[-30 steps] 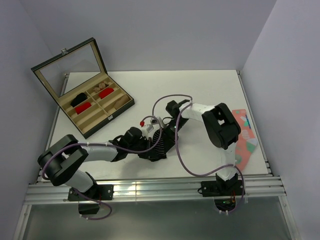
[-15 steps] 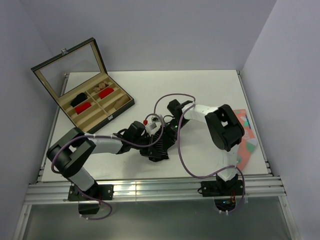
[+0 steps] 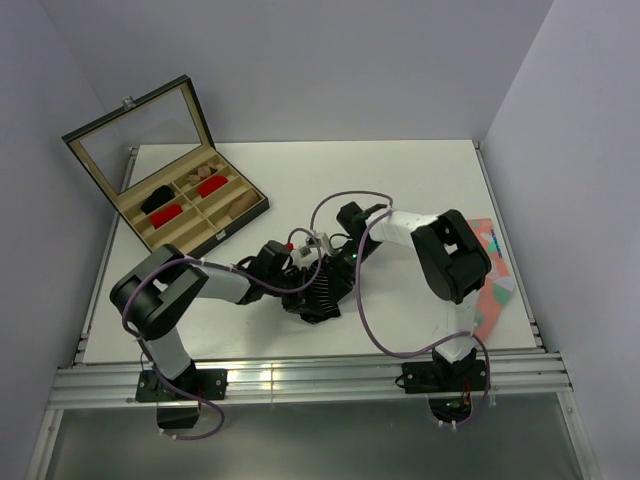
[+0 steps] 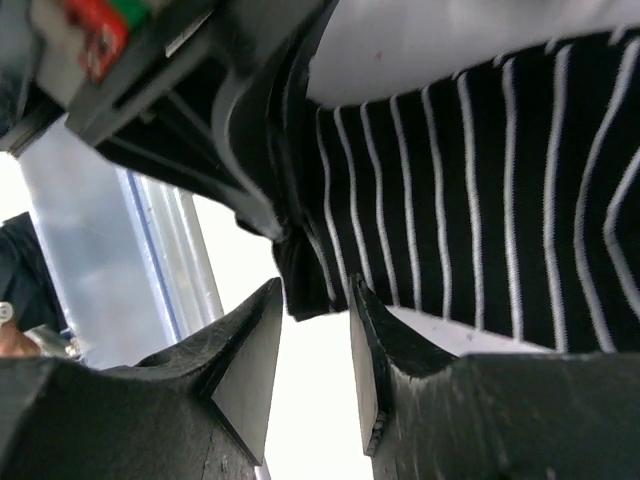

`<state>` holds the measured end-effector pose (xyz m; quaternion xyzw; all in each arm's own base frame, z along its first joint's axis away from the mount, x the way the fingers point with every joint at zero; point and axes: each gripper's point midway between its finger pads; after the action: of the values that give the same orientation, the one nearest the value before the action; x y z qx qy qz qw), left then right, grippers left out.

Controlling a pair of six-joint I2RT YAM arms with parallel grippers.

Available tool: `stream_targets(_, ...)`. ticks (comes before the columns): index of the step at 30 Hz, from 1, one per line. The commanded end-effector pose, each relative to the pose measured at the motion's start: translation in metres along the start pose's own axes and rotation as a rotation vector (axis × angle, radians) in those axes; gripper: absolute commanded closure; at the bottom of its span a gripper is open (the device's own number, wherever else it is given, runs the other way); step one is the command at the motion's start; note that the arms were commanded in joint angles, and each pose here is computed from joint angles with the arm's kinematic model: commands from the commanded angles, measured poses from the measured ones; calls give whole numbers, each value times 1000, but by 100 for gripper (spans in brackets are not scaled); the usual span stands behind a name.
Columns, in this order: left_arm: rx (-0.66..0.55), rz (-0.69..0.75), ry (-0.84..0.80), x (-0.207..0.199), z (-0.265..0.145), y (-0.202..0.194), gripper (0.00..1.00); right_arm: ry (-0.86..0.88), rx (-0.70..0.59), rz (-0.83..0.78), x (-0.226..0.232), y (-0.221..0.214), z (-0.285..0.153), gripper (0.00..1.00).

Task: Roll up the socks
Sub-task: Roll the sock at the center of the board.

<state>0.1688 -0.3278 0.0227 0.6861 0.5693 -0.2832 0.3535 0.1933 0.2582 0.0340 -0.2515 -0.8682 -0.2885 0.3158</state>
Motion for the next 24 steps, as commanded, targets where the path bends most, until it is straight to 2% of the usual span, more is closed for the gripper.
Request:
stream_targets(1,-32,-55,-33,-4,0,8,100,26,-86,-46,19,17,-16,58)
stream_targets(6,-27,-80,-28,1,-1,5,100,-14,-235,-4,2,31,-66,58)
stream_targets(10,-6,-105,-36,-2,-1,6,100,-101,-296,-53,-1,30,-86,58)
stream_targets(16,36,-158,-43,-8,-1,7,100,-277,-310,-238,3,26,-92,59)
stream_targets(18,55,-181,-39,-8,-2,6,100,-394,-292,-325,0,21,-92,59)
stream_targets(22,88,-233,-20,0,-5,3,100,-544,-240,-517,9,15,-72,58)
stream_targets(24,104,-268,-34,1,-7,-1,100,-551,-231,-604,19,14,-58,57)
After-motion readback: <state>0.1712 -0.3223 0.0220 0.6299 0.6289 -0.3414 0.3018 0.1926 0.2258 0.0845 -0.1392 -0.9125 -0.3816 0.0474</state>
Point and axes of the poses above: each gripper's point midway between its finger pads, its own z axis out along the fingers, its own x axis along the line the jaws close on, y = z × x, and after that the axes turned 4 degrees about z, right-handed
